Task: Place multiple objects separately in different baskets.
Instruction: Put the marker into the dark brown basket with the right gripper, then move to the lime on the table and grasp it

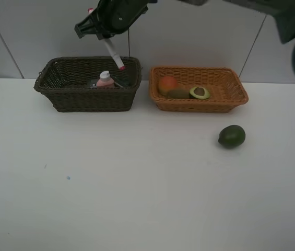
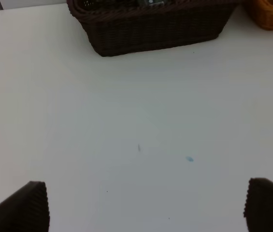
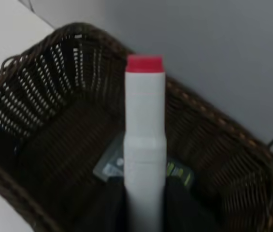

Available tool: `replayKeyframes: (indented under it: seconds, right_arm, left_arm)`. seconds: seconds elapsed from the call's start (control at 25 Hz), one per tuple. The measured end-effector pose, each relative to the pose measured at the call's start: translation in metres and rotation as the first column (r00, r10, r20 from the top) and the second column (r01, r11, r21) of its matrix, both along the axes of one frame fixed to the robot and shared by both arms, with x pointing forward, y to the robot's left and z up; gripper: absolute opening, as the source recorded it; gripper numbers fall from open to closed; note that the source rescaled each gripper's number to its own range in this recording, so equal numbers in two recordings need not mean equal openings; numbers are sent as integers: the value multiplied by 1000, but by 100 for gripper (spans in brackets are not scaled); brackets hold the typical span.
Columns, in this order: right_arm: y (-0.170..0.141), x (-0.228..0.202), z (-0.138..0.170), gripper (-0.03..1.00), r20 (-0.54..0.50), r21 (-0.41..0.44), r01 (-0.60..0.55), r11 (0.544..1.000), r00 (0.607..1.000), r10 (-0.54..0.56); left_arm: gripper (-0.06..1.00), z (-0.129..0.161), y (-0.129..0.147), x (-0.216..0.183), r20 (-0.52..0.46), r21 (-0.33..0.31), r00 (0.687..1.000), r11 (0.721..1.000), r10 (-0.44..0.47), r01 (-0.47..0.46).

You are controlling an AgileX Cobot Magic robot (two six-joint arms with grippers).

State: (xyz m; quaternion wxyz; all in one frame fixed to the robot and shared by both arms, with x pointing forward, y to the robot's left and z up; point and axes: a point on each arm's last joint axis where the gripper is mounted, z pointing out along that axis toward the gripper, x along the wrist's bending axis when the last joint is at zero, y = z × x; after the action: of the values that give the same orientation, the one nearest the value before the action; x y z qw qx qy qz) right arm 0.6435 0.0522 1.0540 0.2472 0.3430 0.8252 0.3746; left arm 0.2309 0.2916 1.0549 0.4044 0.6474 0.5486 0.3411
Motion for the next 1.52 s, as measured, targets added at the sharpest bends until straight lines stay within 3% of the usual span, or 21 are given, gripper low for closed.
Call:
replayKeyframes:
  seconds: [0.08,0.12,0.16,0.28,0.36,0.44,0.6,0.8,0.88,1.0,1.24,1.52]
  right_arm:
    - [3,12,-14,4,20,20,2,1000,1000,-2]
    - [3,18,-20,13,33,34,4,999,999,-5]
    - [1,24,-27,24,41,42,11,999,999,-13]
    - [-8,43,-46,72,44,92,46,995,998,-51]
    - [-14,51,-56,89,28,104,68,992,997,-71]
    - [-16,53,-59,96,16,106,78,991,997,-80]
    - [-22,53,-51,99,-5,104,94,990,996,-94]
    - [-54,44,-12,100,-117,31,167,986,980,-162]
    - [-73,34,1,100,-216,-47,212,976,952,-217]
    - [-101,21,6,100,-374,-196,264,944,870,-321]
    - [-157,24,9,100,-435,-249,354,902,791,-430]
    - [-209,0,-10,100,-512,-349,389,853,684,-521]
  left_arm:
    - [100,0,0,0,0,0,1000,1000,0,0]
    - [100,0,0,0,0,0,1000,1000,0,0]
    - [100,0,0,0,0,0,1000,1000,0,0]
    - [100,0,0,0,0,0,1000,1000,0,0]
    - [100,0,0,0,0,0,1000,1000,0,0]
    - [100,0,0,0,0,0,1000,1000,0,0]
    - [100,0,0,0,0,0,1000,1000,0,0]
    - [100,0,0,0,0,0,1000,1000,0,0]
    - [100,0,0,0,0,0,1000,1000,0,0]
    - [100,0,0,0,0,0,1000,1000,0,0]
    - [100,0,0,0,0,0,1000,1000,0,0]
    - [100,0,0,0,0,0,1000,1000,0,0]
